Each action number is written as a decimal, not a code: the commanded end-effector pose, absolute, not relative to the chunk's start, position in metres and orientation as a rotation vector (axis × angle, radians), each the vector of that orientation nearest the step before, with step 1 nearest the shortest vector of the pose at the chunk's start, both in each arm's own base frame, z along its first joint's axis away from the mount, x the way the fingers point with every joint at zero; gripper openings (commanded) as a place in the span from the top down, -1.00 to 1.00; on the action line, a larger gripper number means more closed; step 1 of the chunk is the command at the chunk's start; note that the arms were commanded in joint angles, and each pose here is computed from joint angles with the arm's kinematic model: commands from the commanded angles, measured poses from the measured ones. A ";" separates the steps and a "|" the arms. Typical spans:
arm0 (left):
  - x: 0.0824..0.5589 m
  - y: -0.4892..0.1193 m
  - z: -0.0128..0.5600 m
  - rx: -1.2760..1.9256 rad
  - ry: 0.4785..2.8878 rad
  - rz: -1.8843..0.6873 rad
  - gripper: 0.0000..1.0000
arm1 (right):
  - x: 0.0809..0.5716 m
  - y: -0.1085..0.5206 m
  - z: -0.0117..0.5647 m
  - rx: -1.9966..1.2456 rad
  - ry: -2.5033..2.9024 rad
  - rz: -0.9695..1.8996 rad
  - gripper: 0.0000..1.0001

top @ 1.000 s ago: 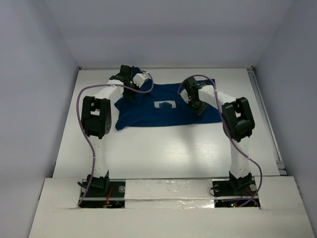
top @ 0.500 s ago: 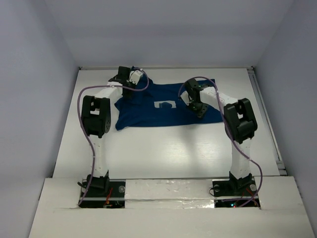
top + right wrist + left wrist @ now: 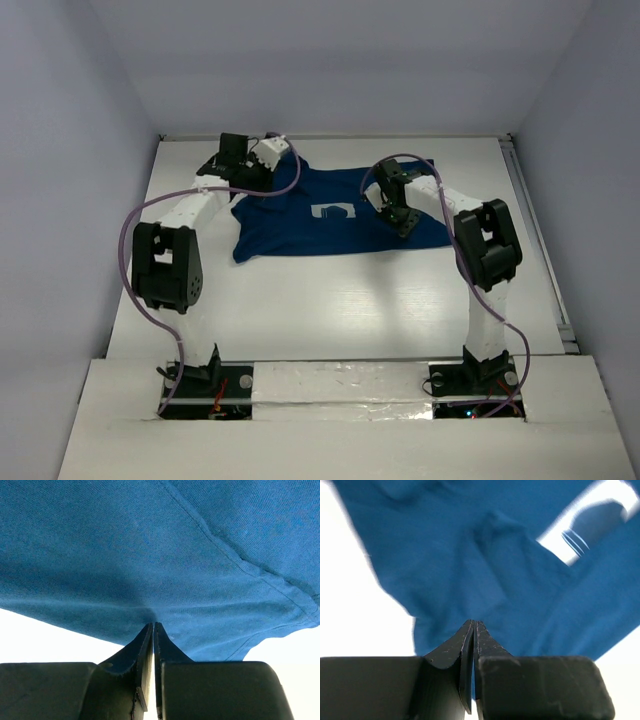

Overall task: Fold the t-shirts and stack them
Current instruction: Fold the flattened tshirt in 1/3 of the way

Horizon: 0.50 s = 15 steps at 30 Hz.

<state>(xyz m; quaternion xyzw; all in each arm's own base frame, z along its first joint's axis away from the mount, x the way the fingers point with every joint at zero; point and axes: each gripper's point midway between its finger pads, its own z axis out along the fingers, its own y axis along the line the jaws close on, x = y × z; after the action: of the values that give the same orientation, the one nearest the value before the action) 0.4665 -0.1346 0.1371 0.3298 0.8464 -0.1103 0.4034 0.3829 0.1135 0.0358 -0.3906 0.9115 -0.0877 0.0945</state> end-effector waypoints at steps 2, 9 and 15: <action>0.426 -0.154 0.098 1.004 2.200 -0.431 1.00 | 0.389 0.121 0.047 -1.129 2.665 -0.244 0.77; 0.405 -0.155 0.055 1.084 2.309 -0.457 1.00 | 0.383 0.121 0.042 -1.157 2.685 -0.220 0.88; 0.386 -0.146 0.027 1.128 2.408 -0.424 1.00 | 0.377 0.117 0.037 -1.166 2.704 -0.233 0.87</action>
<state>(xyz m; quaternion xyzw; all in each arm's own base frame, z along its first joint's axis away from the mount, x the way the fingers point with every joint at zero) 0.4015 -0.1507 0.0363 0.3964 0.8694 -0.1567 0.2499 0.3809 0.1134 0.0342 -0.3912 0.9117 -0.0857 0.0913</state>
